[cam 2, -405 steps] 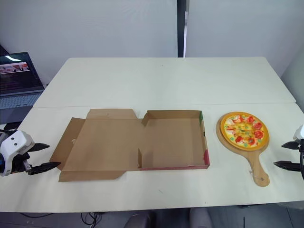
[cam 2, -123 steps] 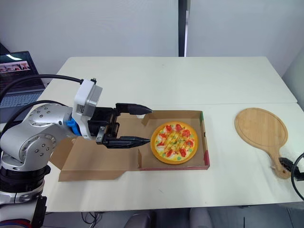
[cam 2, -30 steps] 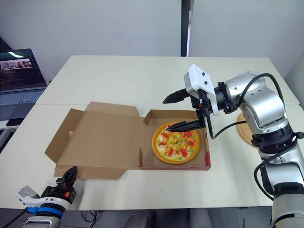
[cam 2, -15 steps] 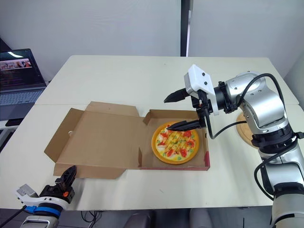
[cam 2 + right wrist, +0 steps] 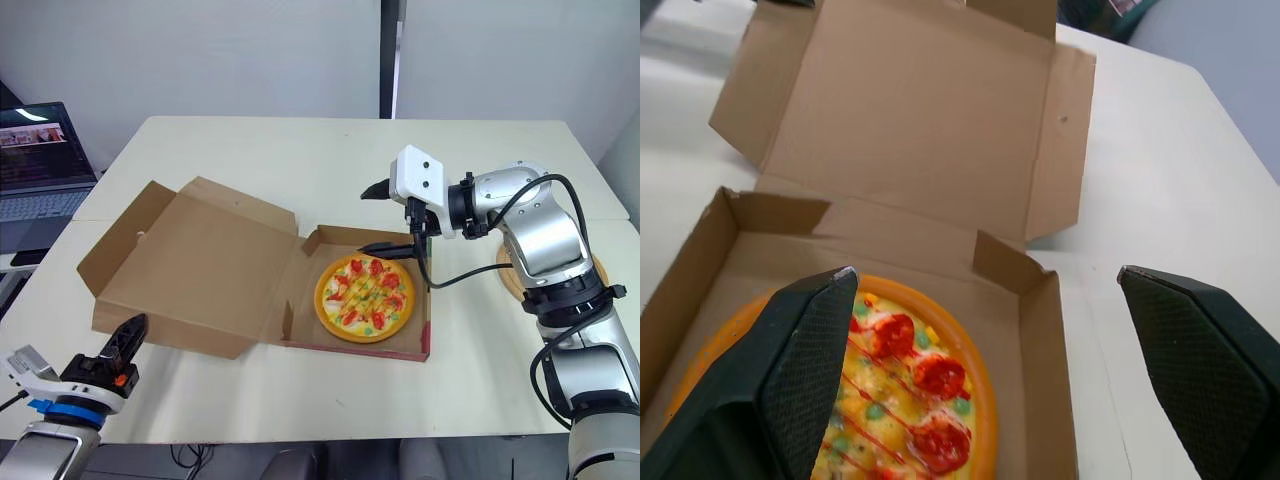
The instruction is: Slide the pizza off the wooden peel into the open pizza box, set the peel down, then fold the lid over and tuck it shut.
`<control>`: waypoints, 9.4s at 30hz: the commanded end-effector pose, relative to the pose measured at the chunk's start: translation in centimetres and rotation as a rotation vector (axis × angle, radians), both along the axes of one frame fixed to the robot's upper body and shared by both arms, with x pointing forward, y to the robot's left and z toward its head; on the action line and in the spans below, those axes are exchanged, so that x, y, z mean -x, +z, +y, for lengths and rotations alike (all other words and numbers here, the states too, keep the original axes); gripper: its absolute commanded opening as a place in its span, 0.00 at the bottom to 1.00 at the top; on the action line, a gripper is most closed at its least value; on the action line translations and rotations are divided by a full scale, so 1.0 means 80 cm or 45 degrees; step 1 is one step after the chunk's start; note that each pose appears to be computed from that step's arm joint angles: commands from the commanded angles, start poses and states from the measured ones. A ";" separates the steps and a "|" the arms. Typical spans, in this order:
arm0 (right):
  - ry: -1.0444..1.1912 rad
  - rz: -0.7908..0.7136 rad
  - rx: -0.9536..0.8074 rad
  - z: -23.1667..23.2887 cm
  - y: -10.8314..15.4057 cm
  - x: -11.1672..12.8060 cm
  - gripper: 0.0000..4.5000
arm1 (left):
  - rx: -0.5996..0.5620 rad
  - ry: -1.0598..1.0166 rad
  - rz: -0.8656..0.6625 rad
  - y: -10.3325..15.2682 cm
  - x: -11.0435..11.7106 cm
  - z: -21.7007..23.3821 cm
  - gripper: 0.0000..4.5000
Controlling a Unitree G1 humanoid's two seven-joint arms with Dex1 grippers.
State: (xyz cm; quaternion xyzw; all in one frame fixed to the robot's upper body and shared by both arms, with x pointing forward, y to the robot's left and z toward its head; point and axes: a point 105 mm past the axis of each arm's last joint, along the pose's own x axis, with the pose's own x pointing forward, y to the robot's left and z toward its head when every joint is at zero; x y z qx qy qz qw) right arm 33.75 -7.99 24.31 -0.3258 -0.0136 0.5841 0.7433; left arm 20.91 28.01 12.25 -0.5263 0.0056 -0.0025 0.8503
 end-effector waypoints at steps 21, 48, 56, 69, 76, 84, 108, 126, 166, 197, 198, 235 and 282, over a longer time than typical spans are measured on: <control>-0.632 -0.057 0.324 -0.084 -0.084 -0.135 0.01 | -0.094 -0.117 -0.058 0.018 -0.019 0.011 0.00; -0.146 0.246 0.470 -0.091 -0.115 -0.005 0.01 | -0.713 -0.740 -0.424 0.137 -0.181 -0.067 0.00; -0.140 0.310 0.353 -0.069 -0.116 0.045 0.01 | -0.818 -0.833 -0.493 0.154 -0.223 -0.085 0.00; -0.192 0.401 0.218 -0.040 -0.130 0.077 0.01 | -0.929 -0.928 -0.564 0.162 -0.252 -0.103 0.00; -0.198 0.406 0.163 -0.026 -0.130 0.081 0.01 | -0.971 -0.936 -0.574 0.160 -0.256 -0.102 0.00; -0.472 0.183 -0.049 -0.058 -0.086 0.030 0.05 | -1.008 -0.915 -0.586 0.160 -0.255 -0.096 0.00; -0.732 0.106 -0.791 -0.032 0.008 -0.068 0.41 | -1.055 -0.873 -0.616 0.170 -0.254 -0.094 0.00; -0.742 -0.028 -0.823 -0.019 0.046 -0.053 0.01 | -1.181 -0.818 -0.573 0.185 -0.240 -0.129 0.00; -0.781 0.171 -0.836 0.011 0.014 0.045 0.01 | -0.892 -0.934 -0.498 0.184 -0.165 -0.186 0.00; -0.904 0.061 -0.959 -0.007 -0.036 0.096 0.01 | -0.677 -0.671 -0.392 0.114 -0.088 -0.164 0.00; -0.909 0.068 -0.956 -0.007 -0.042 0.098 0.01 | -0.704 -0.649 -0.388 0.112 -0.087 -0.163 0.00; -0.985 0.138 -0.730 -0.094 -0.107 0.132 0.85 | -1.004 -0.401 -0.428 0.079 -0.072 -0.158 0.00; -0.386 0.313 -0.314 -0.029 -0.053 0.060 0.00 | -1.211 -1.378 -0.544 0.151 -0.082 -0.114 0.56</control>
